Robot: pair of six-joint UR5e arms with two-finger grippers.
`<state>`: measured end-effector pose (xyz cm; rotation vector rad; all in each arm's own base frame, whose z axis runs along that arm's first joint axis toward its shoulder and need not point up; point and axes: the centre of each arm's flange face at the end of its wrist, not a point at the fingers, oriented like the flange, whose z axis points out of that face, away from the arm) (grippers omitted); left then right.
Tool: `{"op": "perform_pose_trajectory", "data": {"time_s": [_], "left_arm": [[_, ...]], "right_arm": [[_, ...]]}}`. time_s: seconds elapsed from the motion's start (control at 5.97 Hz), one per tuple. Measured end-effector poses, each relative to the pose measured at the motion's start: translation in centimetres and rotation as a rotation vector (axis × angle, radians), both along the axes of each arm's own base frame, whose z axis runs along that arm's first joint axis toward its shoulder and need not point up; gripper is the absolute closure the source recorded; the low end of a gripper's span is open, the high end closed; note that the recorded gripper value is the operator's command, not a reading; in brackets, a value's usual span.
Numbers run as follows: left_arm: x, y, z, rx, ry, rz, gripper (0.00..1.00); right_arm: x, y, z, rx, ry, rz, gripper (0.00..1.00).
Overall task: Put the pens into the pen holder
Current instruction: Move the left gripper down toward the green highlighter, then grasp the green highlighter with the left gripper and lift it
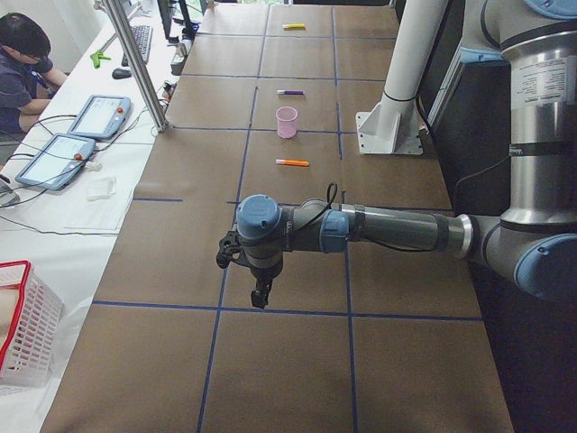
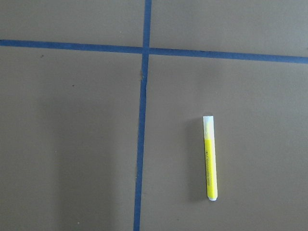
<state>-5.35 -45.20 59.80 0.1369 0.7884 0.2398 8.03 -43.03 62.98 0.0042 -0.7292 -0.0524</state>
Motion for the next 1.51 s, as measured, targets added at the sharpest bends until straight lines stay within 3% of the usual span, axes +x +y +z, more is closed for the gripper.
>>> {"op": "perform_pose_trajectory", "data": {"time_s": [0.5, 0.84, 1.17, 1.51], "left_arm": [[2.0, -2.2, -3.4, 0.115, 0.013, 0.019, 0.0], [9.5, -2.6, -4.1, 0.021, 0.039, -0.006, 0.0], [16.4, -2.2, -4.6, -0.054, 0.051, -0.104, 0.0], [25.0, -1.0, -3.7, -0.062, 0.034, -0.194, 0.0]], "right_arm": [[-0.4, -0.3, -1.2, 0.058, -0.001, -0.011, 0.0], [-1.7, -0.9, -0.9, 0.115, -0.003, -0.04, 0.0], [-2.3, -0.9, -0.6, 0.117, -0.005, -0.051, 0.0], [-2.5, -0.9, -0.3, 0.111, -0.006, -0.055, 0.0]]}}
